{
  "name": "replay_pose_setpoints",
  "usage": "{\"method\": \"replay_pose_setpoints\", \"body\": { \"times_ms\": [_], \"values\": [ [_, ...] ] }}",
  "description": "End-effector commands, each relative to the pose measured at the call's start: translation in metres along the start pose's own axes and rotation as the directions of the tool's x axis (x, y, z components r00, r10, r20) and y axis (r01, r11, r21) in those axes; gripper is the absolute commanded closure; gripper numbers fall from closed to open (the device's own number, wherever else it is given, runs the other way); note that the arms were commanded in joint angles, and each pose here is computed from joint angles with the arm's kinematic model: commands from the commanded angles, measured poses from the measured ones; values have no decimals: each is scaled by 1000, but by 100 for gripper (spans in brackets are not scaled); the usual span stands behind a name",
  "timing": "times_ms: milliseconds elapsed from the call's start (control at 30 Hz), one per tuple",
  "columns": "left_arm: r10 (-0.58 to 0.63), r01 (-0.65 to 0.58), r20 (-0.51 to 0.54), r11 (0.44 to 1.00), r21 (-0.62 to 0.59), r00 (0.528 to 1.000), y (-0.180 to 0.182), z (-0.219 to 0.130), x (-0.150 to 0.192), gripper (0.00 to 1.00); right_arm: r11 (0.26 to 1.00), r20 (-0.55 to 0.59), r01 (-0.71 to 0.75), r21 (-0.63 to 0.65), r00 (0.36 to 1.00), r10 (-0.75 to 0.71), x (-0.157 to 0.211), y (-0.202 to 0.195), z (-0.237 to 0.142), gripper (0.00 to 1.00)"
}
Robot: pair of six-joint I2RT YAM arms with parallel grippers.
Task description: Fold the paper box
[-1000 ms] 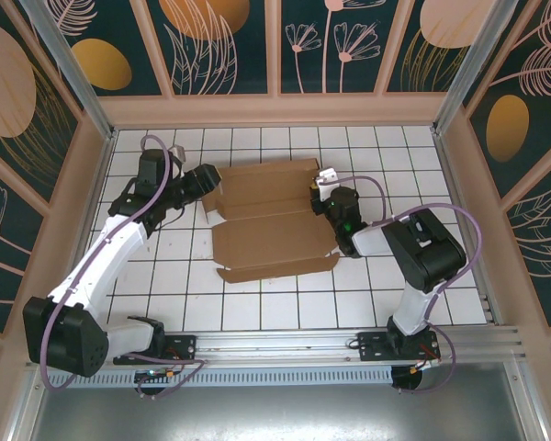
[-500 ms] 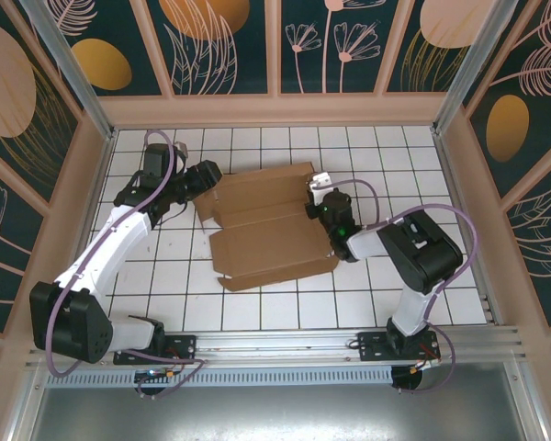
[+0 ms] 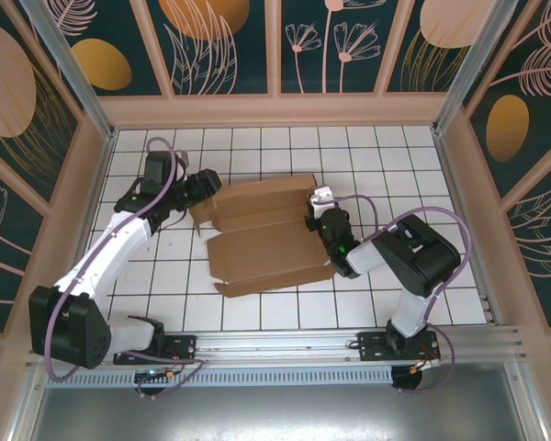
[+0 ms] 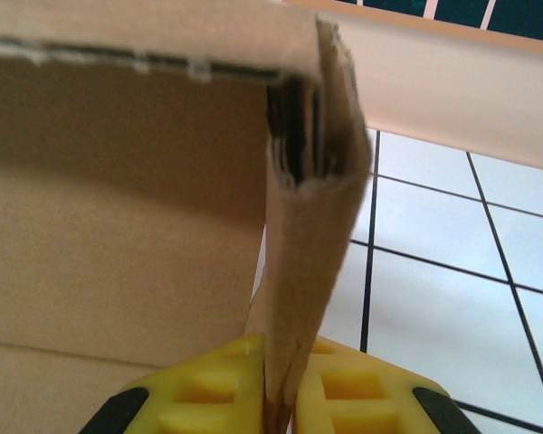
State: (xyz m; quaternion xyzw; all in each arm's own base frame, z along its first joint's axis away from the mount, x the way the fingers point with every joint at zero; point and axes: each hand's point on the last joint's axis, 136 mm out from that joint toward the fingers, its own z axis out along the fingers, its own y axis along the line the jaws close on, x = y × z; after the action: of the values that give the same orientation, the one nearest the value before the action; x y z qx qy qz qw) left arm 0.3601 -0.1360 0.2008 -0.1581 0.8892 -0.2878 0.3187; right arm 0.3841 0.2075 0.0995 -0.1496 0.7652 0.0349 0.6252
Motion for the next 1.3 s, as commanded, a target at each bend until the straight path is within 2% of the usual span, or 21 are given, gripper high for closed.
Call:
{"method": "replay_pose_setpoints", "body": {
  "times_ms": [0,367,500,700,833,1033,1267],
  "values": [
    [17,-17,13,999,27,1000,-2,-3,1,33,999,-111,22,41,994,-17,43,-4,-4,86],
    [70,-71,24,997,38,997,-23,-27,-13,32,999,-109,23,30,994,-19,41,0,-3,88],
    [30,-29,-17,997,78,999,-32,-33,-8,30,999,-117,25,35,993,-21,42,-1,-3,88],
    [-51,51,-53,999,-13,997,-6,-24,7,28,999,-123,28,36,992,-24,44,-1,-4,88],
    [-98,100,-116,995,14,988,0,-9,26,28,999,-125,30,34,992,-26,44,0,-2,88],
    [-121,128,-143,991,37,982,5,8,35,28,999,-127,31,29,992,-27,44,1,-1,88],
    [-142,160,-139,979,123,980,-3,18,37,33,1000,-128,26,15,991,-24,43,4,-1,89]
  ]
}}
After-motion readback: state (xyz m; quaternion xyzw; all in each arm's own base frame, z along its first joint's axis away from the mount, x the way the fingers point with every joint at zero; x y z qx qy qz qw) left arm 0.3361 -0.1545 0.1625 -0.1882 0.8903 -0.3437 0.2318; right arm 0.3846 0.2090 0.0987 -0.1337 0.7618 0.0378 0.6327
